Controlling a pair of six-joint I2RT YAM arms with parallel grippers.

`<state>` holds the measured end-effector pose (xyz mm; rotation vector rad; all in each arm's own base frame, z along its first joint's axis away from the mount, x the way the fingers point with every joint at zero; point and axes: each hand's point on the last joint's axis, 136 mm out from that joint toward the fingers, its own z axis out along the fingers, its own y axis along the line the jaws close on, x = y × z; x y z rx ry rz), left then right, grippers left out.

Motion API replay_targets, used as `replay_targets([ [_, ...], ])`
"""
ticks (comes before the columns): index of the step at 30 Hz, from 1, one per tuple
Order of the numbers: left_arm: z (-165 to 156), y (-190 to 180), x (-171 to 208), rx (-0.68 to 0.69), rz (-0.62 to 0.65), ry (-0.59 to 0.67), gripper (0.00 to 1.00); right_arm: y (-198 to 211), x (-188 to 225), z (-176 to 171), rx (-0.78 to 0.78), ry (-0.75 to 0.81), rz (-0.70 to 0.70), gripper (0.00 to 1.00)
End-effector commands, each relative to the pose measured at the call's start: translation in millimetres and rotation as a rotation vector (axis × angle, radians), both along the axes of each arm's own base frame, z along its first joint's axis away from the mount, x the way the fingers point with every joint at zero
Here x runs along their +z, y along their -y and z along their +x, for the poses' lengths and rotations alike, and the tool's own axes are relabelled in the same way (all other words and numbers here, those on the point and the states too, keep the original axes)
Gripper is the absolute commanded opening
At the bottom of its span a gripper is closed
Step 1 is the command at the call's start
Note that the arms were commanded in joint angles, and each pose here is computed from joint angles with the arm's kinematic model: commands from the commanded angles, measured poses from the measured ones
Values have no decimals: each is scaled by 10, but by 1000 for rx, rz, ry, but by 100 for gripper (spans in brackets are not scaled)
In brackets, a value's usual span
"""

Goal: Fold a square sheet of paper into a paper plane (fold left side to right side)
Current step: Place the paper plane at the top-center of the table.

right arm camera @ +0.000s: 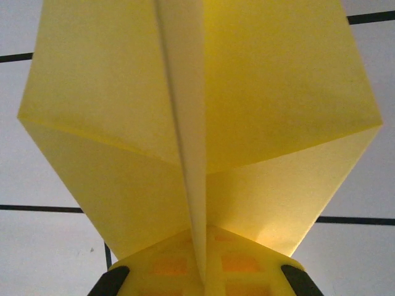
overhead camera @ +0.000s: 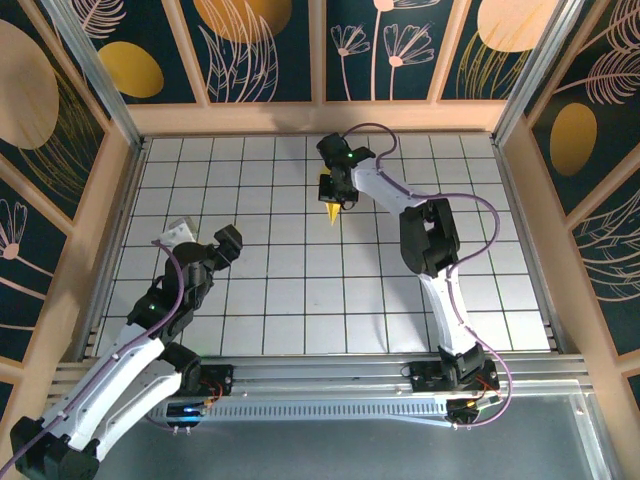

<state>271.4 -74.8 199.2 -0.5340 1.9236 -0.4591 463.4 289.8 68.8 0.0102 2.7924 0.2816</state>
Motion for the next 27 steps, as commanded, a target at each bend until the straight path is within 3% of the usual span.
replay_targets([
  [1,-34,-48,-77,12,15,-18,94,69,-69,72,-5,-7,-42,0],
  [27,7,36,-171,-12,-2,-47,95,-52,-494,-70,97,-126,-60,0],
])
